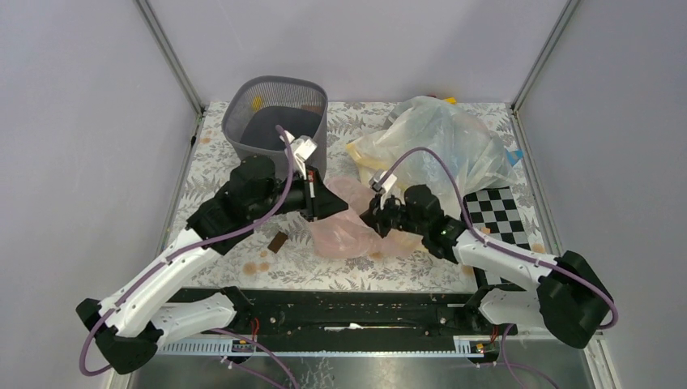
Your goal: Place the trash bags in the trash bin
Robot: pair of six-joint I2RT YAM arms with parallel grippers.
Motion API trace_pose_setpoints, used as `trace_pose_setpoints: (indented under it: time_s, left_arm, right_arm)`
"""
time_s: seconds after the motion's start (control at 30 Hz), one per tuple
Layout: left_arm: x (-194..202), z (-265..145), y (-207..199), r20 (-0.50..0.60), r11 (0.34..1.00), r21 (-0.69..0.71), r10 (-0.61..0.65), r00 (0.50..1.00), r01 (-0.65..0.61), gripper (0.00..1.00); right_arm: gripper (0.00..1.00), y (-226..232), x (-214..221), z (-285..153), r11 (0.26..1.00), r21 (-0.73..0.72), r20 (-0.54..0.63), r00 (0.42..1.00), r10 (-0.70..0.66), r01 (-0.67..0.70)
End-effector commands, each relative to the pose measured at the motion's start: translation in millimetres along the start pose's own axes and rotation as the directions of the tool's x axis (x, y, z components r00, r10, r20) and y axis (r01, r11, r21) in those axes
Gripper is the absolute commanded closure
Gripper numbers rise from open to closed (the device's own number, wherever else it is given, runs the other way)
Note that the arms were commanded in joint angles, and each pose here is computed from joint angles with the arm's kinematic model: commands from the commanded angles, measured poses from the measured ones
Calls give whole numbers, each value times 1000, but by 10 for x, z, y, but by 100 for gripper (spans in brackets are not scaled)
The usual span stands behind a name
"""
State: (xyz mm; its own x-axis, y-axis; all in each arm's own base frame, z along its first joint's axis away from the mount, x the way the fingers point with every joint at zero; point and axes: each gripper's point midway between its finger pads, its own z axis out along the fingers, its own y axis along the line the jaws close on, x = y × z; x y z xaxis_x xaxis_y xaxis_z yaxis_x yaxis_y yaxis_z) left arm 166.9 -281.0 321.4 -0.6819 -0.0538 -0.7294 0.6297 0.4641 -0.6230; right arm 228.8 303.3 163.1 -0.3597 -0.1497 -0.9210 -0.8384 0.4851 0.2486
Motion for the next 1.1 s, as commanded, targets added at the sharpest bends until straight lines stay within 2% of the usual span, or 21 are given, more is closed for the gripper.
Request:
trace_pose_setpoints:
  time_s: [0.0, 0.13, 0.2, 0.3, 0.37, 0.43, 0.5, 0.6, 0.73, 0.8, 0.87, 0.9, 0.97, 1.07]
  left_arm:
    - [-358, -191, -418, 145, 988, 143, 35, 989, -56, 100]
    - [-718, -474, -831, 261, 964, 232, 67, 963, -130, 100]
    - [-953, -762, -1196, 337, 928, 303, 107, 935, -216, 100]
    - [-1166, -1133, -1571, 393, 894, 337, 153, 907, -297, 100]
    - [-1194, -1265, -1659, 392, 891, 331, 170, 904, -311, 100]
    - [-1153, -1283, -1594, 374, 906, 296, 182, 909, -303, 100]
    - [-1058, -1177, -1422, 334, 927, 252, 185, 924, -276, 100]
    - [-817, -883, -1138, 230, 948, 228, 170, 958, -222, 100]
    - [-586, -546, -776, 141, 963, 173, 185, 973, -208, 100]
    - [-488, -398, -575, 109, 971, 128, 191, 976, -204, 100]
    - [-415, -283, -431, 86, 973, 102, 199, 976, -207, 100]
    - [-384, -237, -372, 76, 973, 91, 205, 976, -211, 100]
    - [-352, -182, -283, 66, 973, 69, 218, 974, -222, 100]
    - [-272, -168, -258, 39, 967, 84, 240, 970, -242, 100]
  right_arm:
    - [100, -72, -67, 61, 997, 77, 108, 994, 24, -32]
    - [100, -187, 193, 82, 982, 133, 92, 988, 120, -132]
    - [100, -295, 301, 73, 967, 195, 75, 985, 154, -166]
    - [100, -553, 322, -54, 913, 356, 97, 979, 177, -200]
    - [100, -718, 260, -218, 860, 463, 134, 976, 170, -214]
    - [100, -896, 178, -461, 777, 583, 181, 970, 162, -238]
    - [100, -942, -23, -705, 738, 635, 225, 968, 106, -229]
    - [100, -982, -226, -1072, 674, 710, 233, 971, 50, -205]
    - [100, -1070, -540, -1700, 512, 840, 223, 975, -27, -178]
    - [100, -1073, -640, -1926, 458, 871, 223, 974, -48, -177]
    - [100, -1009, -692, -1990, 480, 858, 235, 971, -46, -185]
    - [100, -957, -701, -1974, 514, 837, 245, 969, -38, -191]
    - [100, -795, -685, -1829, 628, 758, 240, 971, -22, -173]
    - [100, -450, -588, -1413, 829, 554, 170, 985, -25, -75]
